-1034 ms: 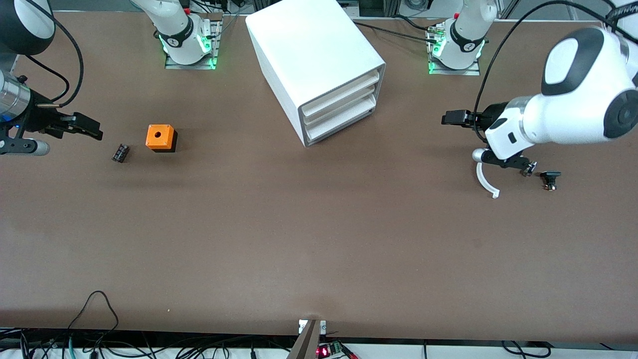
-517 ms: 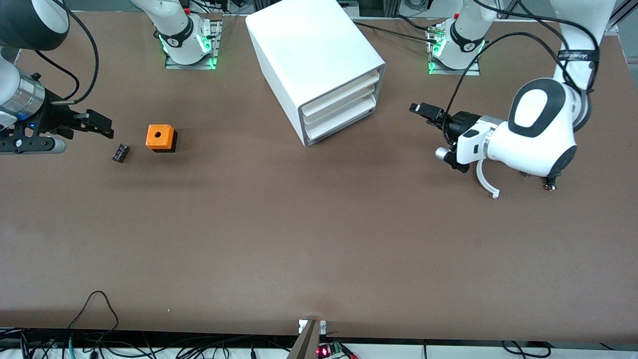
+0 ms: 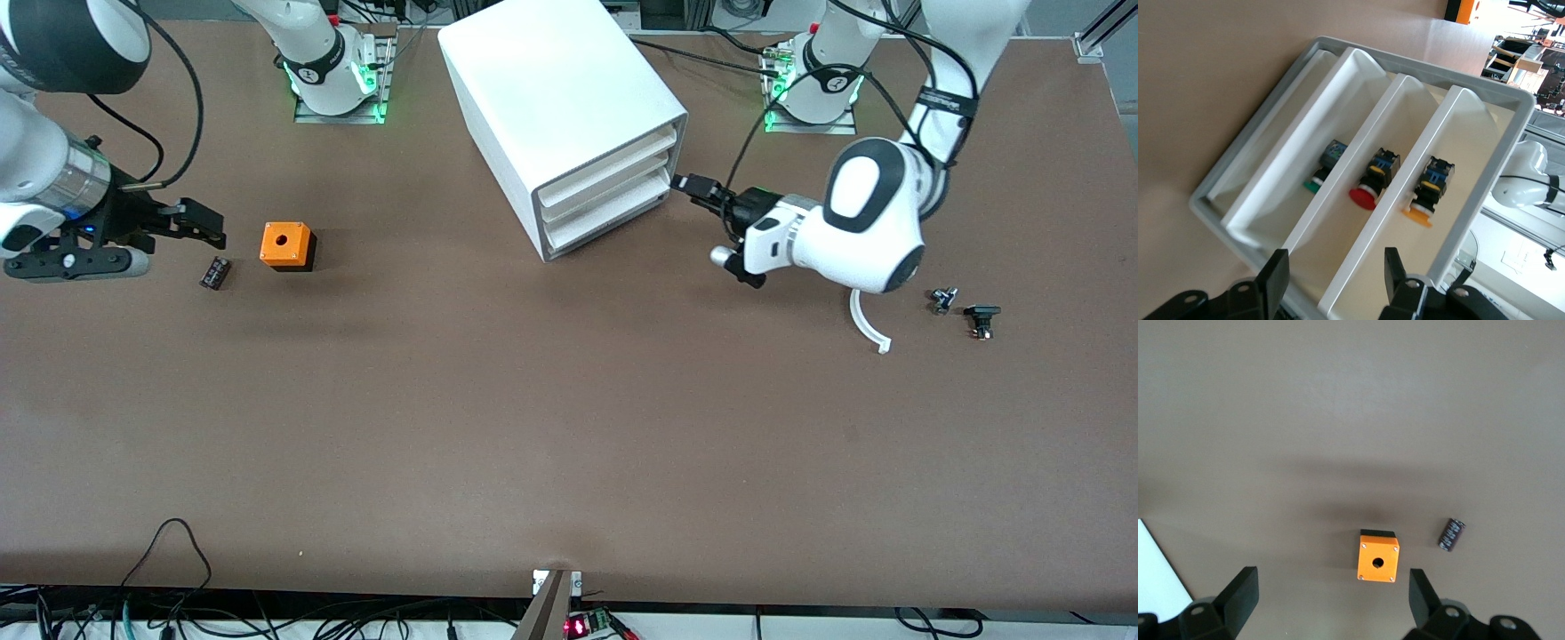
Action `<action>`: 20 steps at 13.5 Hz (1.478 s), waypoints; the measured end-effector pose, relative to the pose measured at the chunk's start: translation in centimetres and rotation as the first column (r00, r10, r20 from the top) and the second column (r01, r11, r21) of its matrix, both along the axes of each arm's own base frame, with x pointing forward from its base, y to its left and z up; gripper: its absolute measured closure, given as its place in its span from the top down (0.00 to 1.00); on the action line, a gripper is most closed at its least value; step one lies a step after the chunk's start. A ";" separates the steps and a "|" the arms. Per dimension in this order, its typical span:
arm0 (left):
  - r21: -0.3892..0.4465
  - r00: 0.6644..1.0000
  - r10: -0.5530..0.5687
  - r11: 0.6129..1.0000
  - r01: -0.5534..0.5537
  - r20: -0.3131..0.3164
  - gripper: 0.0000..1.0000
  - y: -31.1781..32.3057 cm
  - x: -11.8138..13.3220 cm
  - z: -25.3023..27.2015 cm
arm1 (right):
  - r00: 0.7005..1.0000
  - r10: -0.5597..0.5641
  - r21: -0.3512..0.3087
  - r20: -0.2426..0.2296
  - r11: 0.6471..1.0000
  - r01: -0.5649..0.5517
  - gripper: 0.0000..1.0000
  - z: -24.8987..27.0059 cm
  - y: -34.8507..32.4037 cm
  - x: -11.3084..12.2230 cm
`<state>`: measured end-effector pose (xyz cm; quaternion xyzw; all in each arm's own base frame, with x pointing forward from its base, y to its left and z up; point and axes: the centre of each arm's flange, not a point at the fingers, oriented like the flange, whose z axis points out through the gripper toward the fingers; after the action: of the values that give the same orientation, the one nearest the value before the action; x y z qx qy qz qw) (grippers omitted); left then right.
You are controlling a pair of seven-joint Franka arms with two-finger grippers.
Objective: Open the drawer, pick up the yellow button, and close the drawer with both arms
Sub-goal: 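Move the left gripper to the drawer handle while the right gripper advances, then pull the drawer open with the left gripper while the right gripper approaches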
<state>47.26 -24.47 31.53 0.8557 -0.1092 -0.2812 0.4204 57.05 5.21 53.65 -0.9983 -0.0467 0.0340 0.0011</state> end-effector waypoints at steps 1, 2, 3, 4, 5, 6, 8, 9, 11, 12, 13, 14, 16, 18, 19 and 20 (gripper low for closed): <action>-0.001 1.000 0.004 1.000 -0.004 0.000 0.65 -1.1 -1.1 -0.3 | 1.000 0.014 0.001 0.009 1.000 -0.014 1.00 -0.1 0.8 0.2; -0.003 1.000 -0.003 1.000 0.003 -0.005 0.63 -2.0 -2.2 -0.5 | 1.000 0.026 0.002 0.016 1.000 -0.026 1.00 -0.3 1.6 0.4; -0.004 1.000 -0.013 1.000 0.013 -0.011 0.61 -2.7 -3.1 -0.6 | 0.999 0.038 0.007 0.027 0.999 -0.038 1.00 -0.5 2.5 0.6; -0.004 1.000 -0.023 1.000 0.023 -0.019 0.58 -3.2 -3.8 -0.8 | 0.998 0.051 0.019 0.038 0.999 -0.051 1.00 -0.7 3.5 0.8; -0.008 0.999 -0.033 0.999 0.032 -0.030 0.58 -3.8 -4.6 -1.0 | 0.997 0.067 0.028 0.043 0.997 -0.068 1.00 -1.0 4.7 0.9; -0.014 0.998 -0.040 0.999 0.040 -0.040 0.57 -4.4 -5.3 -1.1 | 0.995 0.085 0.032 0.044 0.996 -0.086 1.00 -1.3 6.0 1.1; -0.008 0.998 -0.048 0.999 0.047 -0.043 0.54 -5.1 -6.2 -1.6 | 0.992 0.120 0.046 0.041 0.991 -0.122 1.00 -2.0 8.6 1.6; -0.009 0.998 -0.042 0.999 0.041 -0.046 0.54 -5.1 -6.3 -1.7 | 0.990 0.138 0.061 0.039 0.988 -0.141 1.00 -2.4 10.2 1.9; -0.006 0.998 -0.035 0.999 0.034 -0.048 0.52 -5.0 -6.3 -1.9 | 0.982 0.184 0.084 0.050 0.979 -0.188 1.00 -3.0 13.7 2.4; -0.001 0.999 -0.030 1.000 0.030 -0.045 0.50 -4.9 -6.4 -2.1 | 0.977 0.204 0.091 0.062 0.974 -0.209 1.00 -3.2 15.1 2.6; 0.006 0.999 -0.026 1.000 0.027 -0.045 0.38 -4.9 -6.6 -2.5 | 0.973 0.221 0.097 0.072 0.969 -0.227 1.00 -3.5 16.4 2.8; 0.002 0.999 -0.023 1.000 0.023 -0.043 0.29 -4.9 -6.7 -2.6 | 0.969 0.235 0.102 0.079 0.965 -0.242 1.00 -3.8 17.4 2.8; -0.015 0.999 -0.017 1.000 0.016 -0.039 0.25 -5.0 -6.7 -2.5 | 0.963 0.255 0.110 0.088 0.958 -0.264 1.00 -4.1 18.8 2.7; -0.011 0.999 -0.008 1.000 0.008 -0.031 0.25 -4.8 -6.5 -2.6 | 0.958 0.270 0.115 0.097 0.953 -0.280 1.00 -4.2 19.8 2.6; -0.003 1.000 0.011 1.000 -0.011 -0.010 0.25 -4.6 -6.1 -2.5 | 0.955 0.280 0.116 0.103 0.950 -0.291 1.00 -4.2 20.5 2.4; 0.003 0.999 0.038 0.999 -0.038 0.018 0.25 -3.9 -5.3 -2.3 | 0.950 0.293 0.118 0.112 0.945 -0.305 1.00 -4.1 21.3 2.2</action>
<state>41.97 -28.42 29.21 0.8608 -0.0963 -0.2655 0.4234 59.23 26.56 49.55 -0.9778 -0.2000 -0.0161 0.0604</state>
